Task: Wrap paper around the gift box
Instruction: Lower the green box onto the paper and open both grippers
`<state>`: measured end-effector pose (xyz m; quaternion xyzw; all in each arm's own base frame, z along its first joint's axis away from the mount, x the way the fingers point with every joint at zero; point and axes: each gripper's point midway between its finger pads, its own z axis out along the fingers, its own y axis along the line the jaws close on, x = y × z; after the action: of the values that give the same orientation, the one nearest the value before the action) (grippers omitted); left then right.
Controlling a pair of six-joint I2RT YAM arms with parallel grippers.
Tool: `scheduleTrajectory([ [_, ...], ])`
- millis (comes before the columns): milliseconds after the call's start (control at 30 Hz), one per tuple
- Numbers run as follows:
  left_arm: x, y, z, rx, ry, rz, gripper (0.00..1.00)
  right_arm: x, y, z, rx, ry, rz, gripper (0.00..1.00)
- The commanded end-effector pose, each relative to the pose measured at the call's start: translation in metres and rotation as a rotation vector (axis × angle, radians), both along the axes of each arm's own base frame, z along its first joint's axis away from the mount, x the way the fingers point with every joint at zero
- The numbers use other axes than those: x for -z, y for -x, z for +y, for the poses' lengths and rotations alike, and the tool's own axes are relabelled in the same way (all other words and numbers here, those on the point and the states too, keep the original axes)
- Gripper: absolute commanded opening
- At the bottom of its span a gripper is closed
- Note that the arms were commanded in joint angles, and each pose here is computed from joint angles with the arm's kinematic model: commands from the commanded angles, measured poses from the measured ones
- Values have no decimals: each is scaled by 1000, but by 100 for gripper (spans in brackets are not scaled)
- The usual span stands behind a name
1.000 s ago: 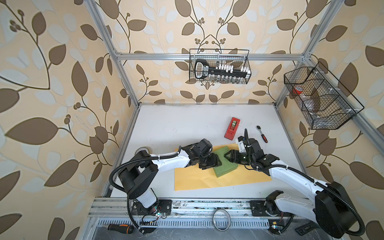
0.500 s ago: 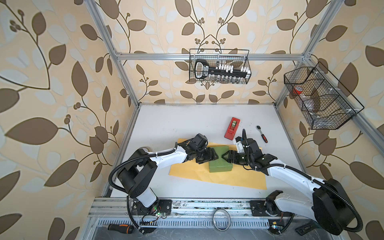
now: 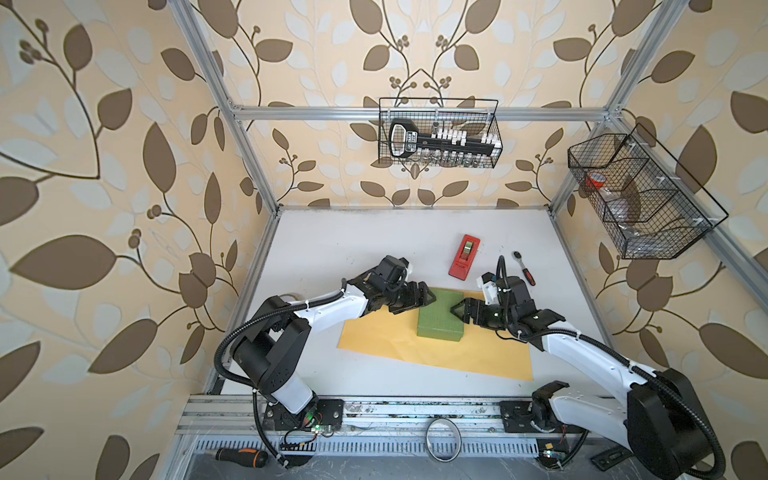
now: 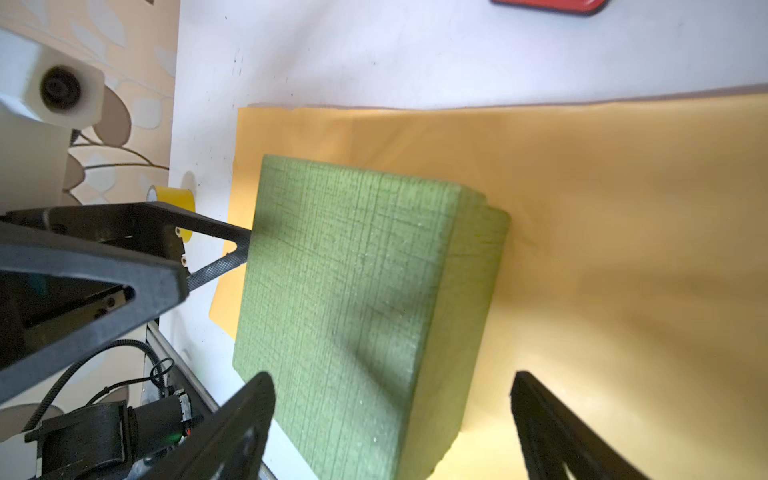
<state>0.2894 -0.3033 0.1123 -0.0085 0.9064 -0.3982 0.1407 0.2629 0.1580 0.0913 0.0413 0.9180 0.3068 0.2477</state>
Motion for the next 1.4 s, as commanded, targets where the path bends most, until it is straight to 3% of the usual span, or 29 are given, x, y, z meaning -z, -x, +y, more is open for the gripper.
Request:
scheduleTrajectory([
  [0,-8,-4,28,-33,-14,-56,84,9,5,-19,24,37,10,92],
  [100,7,-15,54,-108,-25,-19,79,20,-6,-42,116,62,31,91],
  [367,45,-27,68,-135,-117,19,66,55,-15,-71,231,135,83,81],
  [800,99,13,149,-340,-225,79,63,73,-23,-29,100,105,119,70],
  [1067,64,-1,167,-392,-225,-10,73,61,-38,7,-33,106,91,69],
  [1233,19,-6,152,-353,-128,-73,77,40,-34,-17,-26,188,44,75],
  [1367,-21,1,130,-283,10,-123,79,37,-24,-55,80,243,50,84],
])
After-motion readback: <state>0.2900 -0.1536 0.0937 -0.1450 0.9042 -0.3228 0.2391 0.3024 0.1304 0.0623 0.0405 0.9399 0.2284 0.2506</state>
